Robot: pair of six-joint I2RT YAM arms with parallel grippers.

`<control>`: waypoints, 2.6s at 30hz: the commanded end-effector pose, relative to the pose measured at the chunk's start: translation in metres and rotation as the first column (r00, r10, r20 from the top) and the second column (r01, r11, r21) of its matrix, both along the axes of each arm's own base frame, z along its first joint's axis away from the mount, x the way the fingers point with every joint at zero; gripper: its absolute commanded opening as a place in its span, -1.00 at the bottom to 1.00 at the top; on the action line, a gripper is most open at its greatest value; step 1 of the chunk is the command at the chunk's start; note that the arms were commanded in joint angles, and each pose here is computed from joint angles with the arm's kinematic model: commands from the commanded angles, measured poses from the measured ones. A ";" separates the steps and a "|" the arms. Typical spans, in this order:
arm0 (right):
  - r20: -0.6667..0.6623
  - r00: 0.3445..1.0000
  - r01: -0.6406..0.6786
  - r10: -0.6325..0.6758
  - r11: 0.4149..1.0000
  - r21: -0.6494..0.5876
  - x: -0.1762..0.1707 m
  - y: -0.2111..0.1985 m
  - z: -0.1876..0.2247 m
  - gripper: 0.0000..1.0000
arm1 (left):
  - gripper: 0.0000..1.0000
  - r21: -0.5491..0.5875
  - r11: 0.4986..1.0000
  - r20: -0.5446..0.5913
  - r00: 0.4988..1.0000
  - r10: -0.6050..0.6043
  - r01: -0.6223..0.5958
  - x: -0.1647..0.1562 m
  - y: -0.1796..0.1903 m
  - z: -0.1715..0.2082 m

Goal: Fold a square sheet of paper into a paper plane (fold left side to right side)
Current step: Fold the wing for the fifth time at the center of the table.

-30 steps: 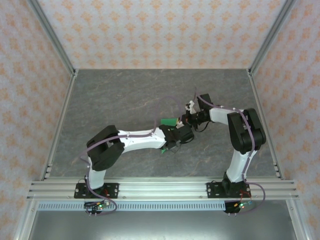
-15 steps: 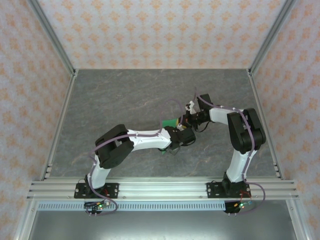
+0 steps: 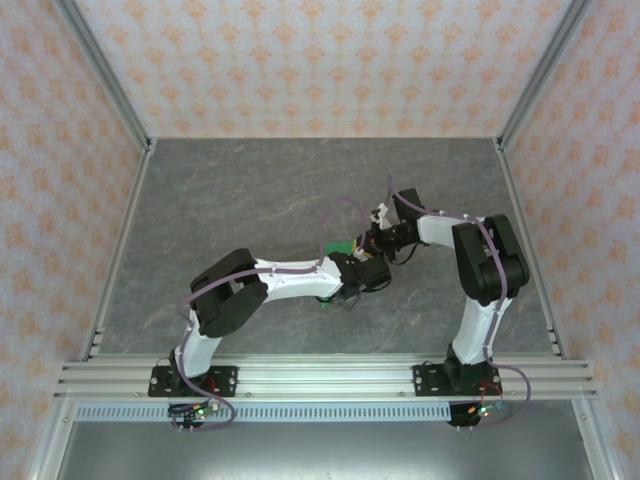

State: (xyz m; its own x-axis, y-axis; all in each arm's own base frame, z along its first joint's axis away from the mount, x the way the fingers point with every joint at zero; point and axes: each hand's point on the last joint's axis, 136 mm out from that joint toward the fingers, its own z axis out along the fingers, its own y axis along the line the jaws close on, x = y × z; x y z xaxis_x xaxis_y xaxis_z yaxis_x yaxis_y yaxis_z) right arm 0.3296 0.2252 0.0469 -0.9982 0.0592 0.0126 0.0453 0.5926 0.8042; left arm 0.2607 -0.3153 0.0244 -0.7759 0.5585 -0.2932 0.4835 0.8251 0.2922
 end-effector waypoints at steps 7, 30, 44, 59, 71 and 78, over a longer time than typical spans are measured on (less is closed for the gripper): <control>0.069 0.997 0.037 -0.032 0.997 -0.074 0.015 -0.006 0.017 -0.66 | -0.84 -0.003 1.000 0.042 0.999 0.012 -0.012 0.005 0.000 0.018; 0.449 0.812 0.529 -0.373 0.796 -0.294 -0.007 -0.134 0.097 0.55 | -0.88 -0.395 0.914 -0.128 0.991 0.041 -0.089 0.015 -0.028 0.040; 0.343 0.873 0.433 -0.347 0.874 -0.219 -0.040 -0.093 0.047 0.50 | -0.87 -0.669 0.709 -0.252 0.965 0.067 -0.224 0.023 -0.041 0.039; 0.350 0.891 0.346 -0.291 0.932 -0.105 -0.023 -0.018 0.040 0.44 | -0.87 -0.821 0.427 -0.371 0.922 0.107 -0.380 0.039 -0.039 0.039; 0.323 0.904 0.333 -0.282 0.936 -0.114 -0.010 0.004 0.020 0.23 | -0.88 -0.842 0.329 -0.419 0.902 0.102 -0.428 0.042 -0.035 0.032; 0.304 0.909 0.337 -0.284 0.932 -0.135 -0.006 0.005 0.012 0.06 | -0.90 -0.833 0.317 -0.442 0.890 0.113 -0.454 0.041 -0.034 0.024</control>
State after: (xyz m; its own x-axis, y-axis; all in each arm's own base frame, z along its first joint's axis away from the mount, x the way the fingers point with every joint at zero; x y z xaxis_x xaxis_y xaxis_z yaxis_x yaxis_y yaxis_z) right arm 0.3095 0.2250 0.0507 -0.9072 0.3274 -0.2640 0.0611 0.7235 0.6876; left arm 0.2992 -0.3500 0.0519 -0.9586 -0.1657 -0.2317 0.0840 0.6130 -0.7856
